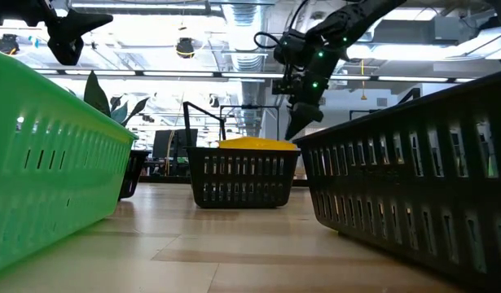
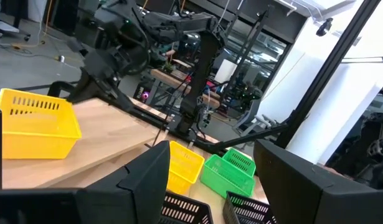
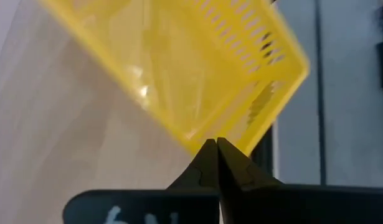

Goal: Stack baskets on shelf by color
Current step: Put the left yellow bin into the shelf

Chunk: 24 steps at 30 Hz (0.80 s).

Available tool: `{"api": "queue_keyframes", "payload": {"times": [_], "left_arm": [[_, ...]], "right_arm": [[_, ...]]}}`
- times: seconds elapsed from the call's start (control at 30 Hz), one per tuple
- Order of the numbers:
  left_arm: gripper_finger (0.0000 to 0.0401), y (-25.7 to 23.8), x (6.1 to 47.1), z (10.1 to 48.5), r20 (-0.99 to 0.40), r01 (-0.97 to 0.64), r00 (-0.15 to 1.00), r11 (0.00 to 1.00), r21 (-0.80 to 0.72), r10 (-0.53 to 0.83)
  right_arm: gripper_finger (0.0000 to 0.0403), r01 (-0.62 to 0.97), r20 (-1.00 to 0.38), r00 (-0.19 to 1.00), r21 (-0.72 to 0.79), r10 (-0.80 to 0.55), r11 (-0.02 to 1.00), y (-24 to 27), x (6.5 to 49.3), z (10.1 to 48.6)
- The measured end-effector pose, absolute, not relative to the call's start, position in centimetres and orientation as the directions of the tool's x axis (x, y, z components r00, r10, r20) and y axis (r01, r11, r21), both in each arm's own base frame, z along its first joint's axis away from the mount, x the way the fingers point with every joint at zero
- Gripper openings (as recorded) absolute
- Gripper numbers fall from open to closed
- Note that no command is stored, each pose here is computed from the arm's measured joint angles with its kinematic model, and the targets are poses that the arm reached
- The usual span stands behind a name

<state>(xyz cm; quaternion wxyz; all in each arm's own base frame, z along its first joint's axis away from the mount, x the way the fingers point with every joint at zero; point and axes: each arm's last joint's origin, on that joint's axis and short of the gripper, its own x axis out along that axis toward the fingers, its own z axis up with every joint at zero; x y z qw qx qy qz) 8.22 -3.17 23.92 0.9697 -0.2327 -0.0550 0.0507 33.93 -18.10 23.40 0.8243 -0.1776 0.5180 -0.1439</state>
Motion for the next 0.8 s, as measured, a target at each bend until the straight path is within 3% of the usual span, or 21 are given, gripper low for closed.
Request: {"api": "queue_keyframes", "payload": {"times": [0.2,0.33,0.43,0.53,0.7,0.8], "left_arm": [[0.0221,-3.2,8.2,23.9,0.083,-0.073,0.989,0.887,-0.456,0.124],[0.0221,-3.2,8.2,23.9,0.083,-0.073,0.989,0.888,-0.455,0.123],[0.0221,-3.2,8.2,23.9,0.083,-0.077,0.989,0.895,-0.440,0.125],[0.0221,-3.1,8.2,23.9,0.081,-0.090,0.987,0.897,-0.432,0.138],[0.0221,-3.1,8.2,23.9,0.081,-0.089,0.987,0.894,-0.439,0.138],[0.0221,-3.1,8.2,23.9,0.082,-0.088,0.987,0.891,-0.446,0.138]], "right_arm": [[0.0021,0.162,-0.720,0.508,-0.461,-0.474,0.873,-18.9,34.6,24.2],[0.0034,0.280,-0.656,0.632,-0.302,-0.412,0.911,-17.4,36.0,26.4],[0.0056,0.245,-0.605,0.726,-0.215,-0.326,0.945,-15.4,37.4,27.4],[0.0094,0.223,-0.568,0.756,-0.244,-0.326,0.944,-13.5,39.0,27.1],[0.0168,0.361,-0.526,0.738,-0.220,-0.422,0.906,-12.9,40.6,25.9],[0.0199,0.418,-0.582,0.675,-0.206,-0.455,0.885,-13.3,40.8,23.9]]}}
